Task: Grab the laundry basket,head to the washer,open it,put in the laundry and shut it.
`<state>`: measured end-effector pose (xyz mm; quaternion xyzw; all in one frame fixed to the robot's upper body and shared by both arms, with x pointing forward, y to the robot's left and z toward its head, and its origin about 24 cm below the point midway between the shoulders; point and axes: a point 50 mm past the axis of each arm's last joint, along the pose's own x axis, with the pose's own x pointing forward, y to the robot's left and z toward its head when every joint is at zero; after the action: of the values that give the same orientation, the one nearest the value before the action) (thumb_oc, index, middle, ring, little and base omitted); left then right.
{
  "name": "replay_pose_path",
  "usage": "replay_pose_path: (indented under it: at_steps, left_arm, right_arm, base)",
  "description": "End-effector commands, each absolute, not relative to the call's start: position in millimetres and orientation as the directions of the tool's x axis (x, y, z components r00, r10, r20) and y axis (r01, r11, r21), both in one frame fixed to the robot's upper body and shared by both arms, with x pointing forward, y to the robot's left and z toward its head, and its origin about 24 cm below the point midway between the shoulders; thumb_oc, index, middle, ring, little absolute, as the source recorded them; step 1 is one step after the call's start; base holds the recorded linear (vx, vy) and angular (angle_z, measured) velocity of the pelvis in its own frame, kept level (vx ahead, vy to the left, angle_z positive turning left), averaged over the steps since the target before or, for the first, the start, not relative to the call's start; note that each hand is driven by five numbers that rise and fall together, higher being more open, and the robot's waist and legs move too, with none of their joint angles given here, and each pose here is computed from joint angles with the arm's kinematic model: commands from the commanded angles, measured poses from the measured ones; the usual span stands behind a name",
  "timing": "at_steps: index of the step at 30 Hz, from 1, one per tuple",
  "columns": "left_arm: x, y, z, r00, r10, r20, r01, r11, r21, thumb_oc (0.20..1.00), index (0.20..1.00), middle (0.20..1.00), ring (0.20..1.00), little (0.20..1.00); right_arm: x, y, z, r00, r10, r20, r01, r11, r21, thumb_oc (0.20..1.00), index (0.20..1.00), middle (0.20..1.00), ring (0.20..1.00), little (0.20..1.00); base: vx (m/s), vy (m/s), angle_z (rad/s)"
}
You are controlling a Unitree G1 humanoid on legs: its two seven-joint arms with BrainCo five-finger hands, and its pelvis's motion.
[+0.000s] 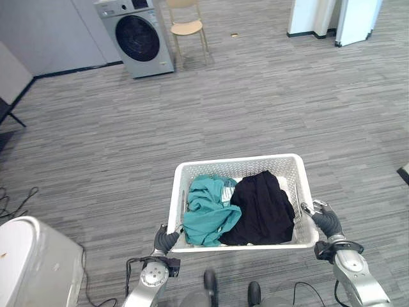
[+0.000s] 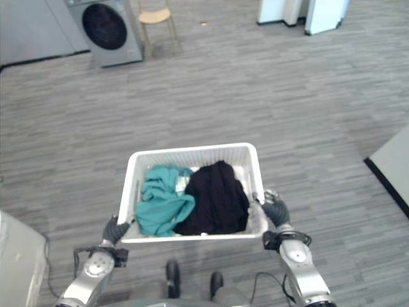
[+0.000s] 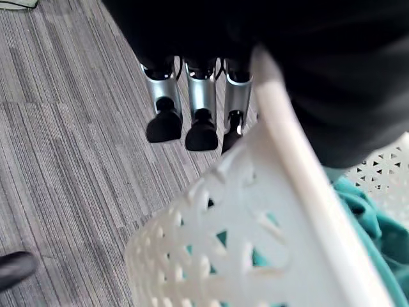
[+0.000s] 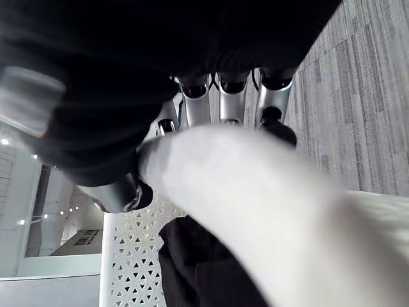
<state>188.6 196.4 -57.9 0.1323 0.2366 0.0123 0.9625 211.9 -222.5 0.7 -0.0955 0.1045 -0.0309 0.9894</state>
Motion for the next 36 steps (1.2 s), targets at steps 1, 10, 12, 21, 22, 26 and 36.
replay_pose_path:
  at_steps: [1, 10, 12, 21, 22, 26, 36]
  left_arm:
    - [219, 184, -3, 0.985, -0.04, -0.169, 0.071, 0.981, 0.181, 0.2, 0.2, 0.2, 0.2, 0.2]
    - [220, 194, 2, 0.987, -0.035, -0.157, 0.069, 0.974, 0.217, 0.2, 0.2, 0.2, 0.2, 0.2]
    - [222, 196, 3, 0.988, -0.026, -0.151, 0.061, 0.971, 0.232, 0.2, 0.2, 0.2, 0.2, 0.2]
    - [226, 200, 7, 0.992, 0.0, -0.13, 0.031, 0.972, 0.235, 0.2, 0.2, 0.2, 0.2, 0.2]
    - [226, 200, 7, 0.992, -0.001, -0.13, 0.031, 0.972, 0.234, 0.2, 0.2, 0.2, 0.2, 0.2]
    - [224, 182, 3, 0.989, -0.058, -0.135, 0.083, 0.978, 0.191, 0.2, 0.2, 0.2, 0.2, 0.2]
    - [222, 178, 4, 0.983, -0.099, -0.156, 0.125, 0.978, 0.166, 0.2, 0.2, 0.2, 0.2, 0.2]
  right_arm:
    - [237, -204, 42, 1.0, 0.002, 0.027, 0.001, 0.993, -0.119, 0.2, 0.2, 0.2, 0.2, 0.2]
    - [241, -184, 41, 0.997, 0.077, 0.029, -0.074, 0.993, -0.097, 0.2, 0.2, 0.2, 0.2, 0.2]
    - [241, -181, 43, 0.995, 0.09, 0.037, -0.086, 0.991, -0.101, 0.2, 0.2, 0.2, 0.2, 0.2]
    - [239, -186, 41, 0.997, 0.081, 0.018, -0.079, 0.992, -0.1, 0.2, 0.2, 0.2, 0.2, 0.2]
    - [239, -186, 41, 0.997, 0.081, 0.018, -0.079, 0.992, -0.101, 0.2, 0.2, 0.2, 0.2, 0.2]
    - [221, -207, 32, 0.999, 0.021, -0.028, -0.025, 0.986, -0.164, 0.2, 0.2, 0.2, 0.2, 0.2]
    - [217, -227, 29, 0.997, -0.059, -0.059, 0.046, 0.98, -0.193, 0.2, 0.2, 0.2, 0.2, 0.2]
  base:
    - [0.37, 0.075, -0.3]
    - [0.39, 0.118, -0.27]
    - [0.32, 0.101, 0.07]
    - [0.4, 0.015, 0.11]
    - [0.48, -0.079, 0.65]
    - [0.94, -0.33, 1.02]
    - [0.48, -0.107, 0.27]
